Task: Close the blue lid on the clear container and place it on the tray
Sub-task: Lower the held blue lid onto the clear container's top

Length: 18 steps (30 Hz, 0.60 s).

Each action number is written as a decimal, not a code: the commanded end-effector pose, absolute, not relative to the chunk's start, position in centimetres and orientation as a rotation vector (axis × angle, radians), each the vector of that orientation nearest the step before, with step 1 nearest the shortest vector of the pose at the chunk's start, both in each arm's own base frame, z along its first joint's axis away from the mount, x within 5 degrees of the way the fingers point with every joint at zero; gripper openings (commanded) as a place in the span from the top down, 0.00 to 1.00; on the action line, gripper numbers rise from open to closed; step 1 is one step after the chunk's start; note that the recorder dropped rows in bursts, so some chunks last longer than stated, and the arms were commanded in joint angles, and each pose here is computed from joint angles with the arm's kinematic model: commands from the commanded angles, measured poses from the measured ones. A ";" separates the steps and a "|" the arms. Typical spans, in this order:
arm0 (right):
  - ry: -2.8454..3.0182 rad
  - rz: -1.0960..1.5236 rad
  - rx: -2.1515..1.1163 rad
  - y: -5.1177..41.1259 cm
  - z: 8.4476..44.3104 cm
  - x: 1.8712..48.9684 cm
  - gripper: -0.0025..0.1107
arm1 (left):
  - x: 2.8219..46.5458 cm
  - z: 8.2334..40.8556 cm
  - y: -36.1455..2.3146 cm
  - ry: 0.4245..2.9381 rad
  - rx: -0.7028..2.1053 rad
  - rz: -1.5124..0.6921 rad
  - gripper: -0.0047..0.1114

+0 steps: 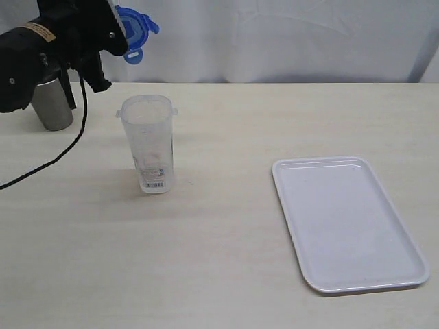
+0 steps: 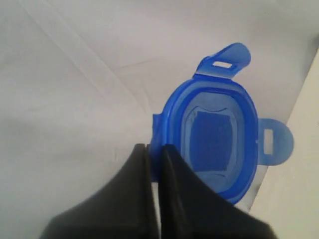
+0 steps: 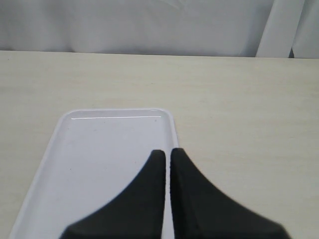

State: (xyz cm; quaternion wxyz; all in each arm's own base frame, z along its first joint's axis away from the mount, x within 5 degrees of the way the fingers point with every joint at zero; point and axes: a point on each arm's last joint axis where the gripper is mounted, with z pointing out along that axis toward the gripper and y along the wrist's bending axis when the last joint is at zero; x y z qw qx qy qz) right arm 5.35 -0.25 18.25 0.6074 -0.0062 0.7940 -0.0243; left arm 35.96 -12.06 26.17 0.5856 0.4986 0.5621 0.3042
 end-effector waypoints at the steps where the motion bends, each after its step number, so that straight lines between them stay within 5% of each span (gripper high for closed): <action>1: 1.830 -0.058 -0.019 -0.2 18.2 5.3 0.94 | 35.3 25.8 -13.7 1.317 1.225 0.657 0.96; 18: 1.830 -0.058 -0.019 -0.2 18.2 5.3 0.94 | 34.2 26.0 -15.1 1.374 1.216 0.686 0.96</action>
